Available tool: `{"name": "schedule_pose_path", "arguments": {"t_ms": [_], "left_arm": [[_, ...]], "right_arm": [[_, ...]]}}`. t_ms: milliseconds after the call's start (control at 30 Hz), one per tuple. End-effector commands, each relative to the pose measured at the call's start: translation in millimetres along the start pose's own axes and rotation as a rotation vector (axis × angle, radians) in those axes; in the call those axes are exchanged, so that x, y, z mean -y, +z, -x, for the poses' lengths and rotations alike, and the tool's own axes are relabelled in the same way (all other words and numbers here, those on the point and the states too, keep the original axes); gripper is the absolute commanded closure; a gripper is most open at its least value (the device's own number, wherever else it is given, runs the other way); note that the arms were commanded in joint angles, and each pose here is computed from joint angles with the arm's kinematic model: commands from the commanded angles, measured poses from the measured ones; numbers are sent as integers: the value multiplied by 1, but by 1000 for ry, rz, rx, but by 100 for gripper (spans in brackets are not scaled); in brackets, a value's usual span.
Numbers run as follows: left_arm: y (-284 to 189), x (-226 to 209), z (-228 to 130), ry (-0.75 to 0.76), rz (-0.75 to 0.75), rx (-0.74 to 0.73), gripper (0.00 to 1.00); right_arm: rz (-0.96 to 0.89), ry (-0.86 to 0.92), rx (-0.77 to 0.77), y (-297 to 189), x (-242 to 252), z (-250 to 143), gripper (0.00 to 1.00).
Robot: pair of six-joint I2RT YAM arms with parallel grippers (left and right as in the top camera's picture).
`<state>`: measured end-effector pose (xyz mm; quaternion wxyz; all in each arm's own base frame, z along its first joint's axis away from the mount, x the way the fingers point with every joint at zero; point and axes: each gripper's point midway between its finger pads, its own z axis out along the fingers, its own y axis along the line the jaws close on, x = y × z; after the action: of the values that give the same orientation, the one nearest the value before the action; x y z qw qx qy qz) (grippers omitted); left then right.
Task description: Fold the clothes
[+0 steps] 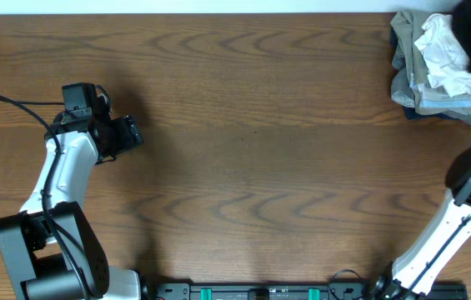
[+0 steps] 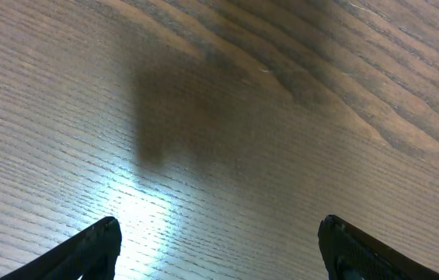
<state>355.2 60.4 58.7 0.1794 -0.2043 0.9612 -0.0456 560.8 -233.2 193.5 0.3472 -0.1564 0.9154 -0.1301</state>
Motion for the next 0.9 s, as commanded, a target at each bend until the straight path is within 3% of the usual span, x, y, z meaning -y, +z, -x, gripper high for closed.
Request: {"name": "schedule_pose_path", "arguments": {"t_ms": [0, 133, 200, 267, 667, 867], "left_arm": [[1, -3, 5, -8, 14, 8, 18], [1, -3, 5, -8, 15, 8, 18], [1, -3, 5, -7, 15, 8, 18], [1, -3, 5, -7, 15, 8, 18], [1, -2, 8, -6, 13, 19, 18], [1, -2, 9, -6, 12, 24, 17]], "right_arm": [[112, 11, 59, 0, -54, 37, 60], [186, -43, 50, 4, -102, 54, 54], [195, -68, 54, 4, -117, 64, 24], [168, -52, 51, 3, -120, 71, 19], [5, 248, 122, -60, -54, 84, 15], [-73, 463, 157, -66, 8, 57, 12]]}}
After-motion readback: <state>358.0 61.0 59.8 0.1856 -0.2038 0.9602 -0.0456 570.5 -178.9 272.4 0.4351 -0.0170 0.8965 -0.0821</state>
